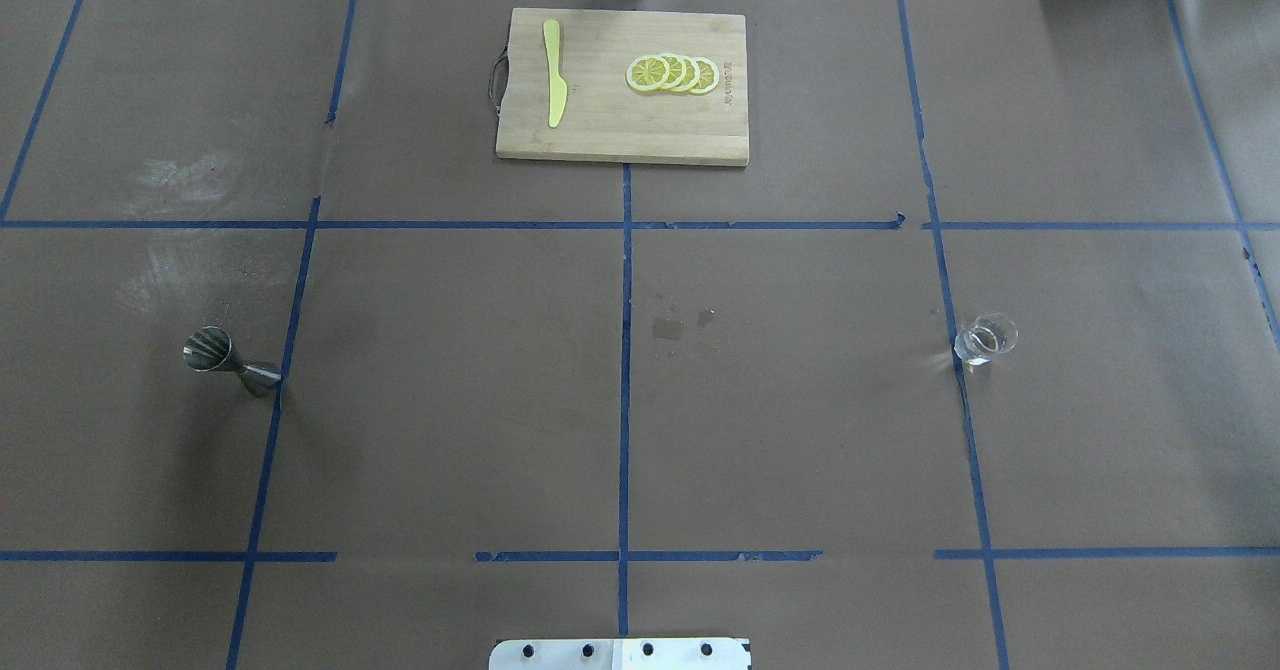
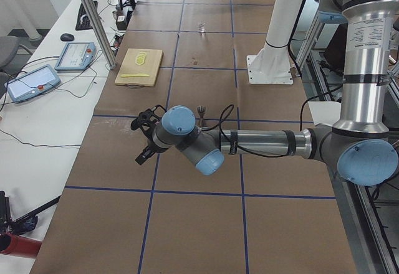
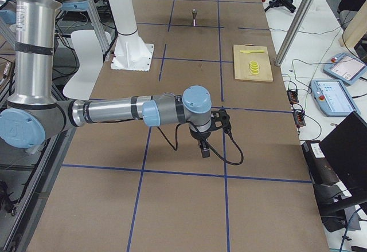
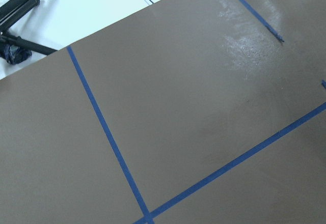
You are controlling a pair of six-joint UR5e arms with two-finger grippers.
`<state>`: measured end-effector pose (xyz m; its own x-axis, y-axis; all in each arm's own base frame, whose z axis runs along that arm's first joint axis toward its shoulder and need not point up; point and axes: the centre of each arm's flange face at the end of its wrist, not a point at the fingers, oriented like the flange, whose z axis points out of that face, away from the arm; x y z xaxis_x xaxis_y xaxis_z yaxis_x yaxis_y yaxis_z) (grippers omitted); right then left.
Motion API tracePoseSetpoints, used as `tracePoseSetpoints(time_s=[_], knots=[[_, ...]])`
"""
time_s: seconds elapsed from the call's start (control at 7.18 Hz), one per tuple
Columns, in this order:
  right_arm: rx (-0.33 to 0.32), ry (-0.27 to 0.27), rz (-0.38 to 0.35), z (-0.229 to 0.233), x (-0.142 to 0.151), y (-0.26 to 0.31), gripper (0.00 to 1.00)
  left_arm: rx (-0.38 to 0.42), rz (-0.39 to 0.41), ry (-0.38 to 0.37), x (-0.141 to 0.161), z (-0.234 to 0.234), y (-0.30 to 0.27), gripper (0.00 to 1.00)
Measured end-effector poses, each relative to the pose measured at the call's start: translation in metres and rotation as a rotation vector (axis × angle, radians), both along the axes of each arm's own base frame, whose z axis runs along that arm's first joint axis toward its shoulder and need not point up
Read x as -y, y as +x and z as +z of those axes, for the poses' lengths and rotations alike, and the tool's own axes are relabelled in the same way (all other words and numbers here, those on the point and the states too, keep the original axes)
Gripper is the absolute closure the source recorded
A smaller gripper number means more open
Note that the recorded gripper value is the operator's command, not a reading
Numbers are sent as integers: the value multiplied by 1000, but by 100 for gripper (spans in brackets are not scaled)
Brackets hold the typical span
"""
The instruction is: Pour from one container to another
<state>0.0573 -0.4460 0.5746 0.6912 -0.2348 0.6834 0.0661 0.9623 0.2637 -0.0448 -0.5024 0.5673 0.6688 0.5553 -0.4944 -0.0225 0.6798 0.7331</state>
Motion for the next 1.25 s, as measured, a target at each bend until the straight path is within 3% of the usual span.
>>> tracePoseSetpoints(time_s=[0.28,0.56,0.97,1.25], knots=[[-3,14,-1,-4,1,0,0,-69,7,86,-7,-27,5,0],[-1,28,1,-7,2,0,0,-189,-3,89,-24,-80,35,0],[1,31,2,-8,2,0,0,-339,-153,3,-75,-161,141,0],[2,28,3,-7,1,0,0,-373,-321,3,-105,-182,203,0]])
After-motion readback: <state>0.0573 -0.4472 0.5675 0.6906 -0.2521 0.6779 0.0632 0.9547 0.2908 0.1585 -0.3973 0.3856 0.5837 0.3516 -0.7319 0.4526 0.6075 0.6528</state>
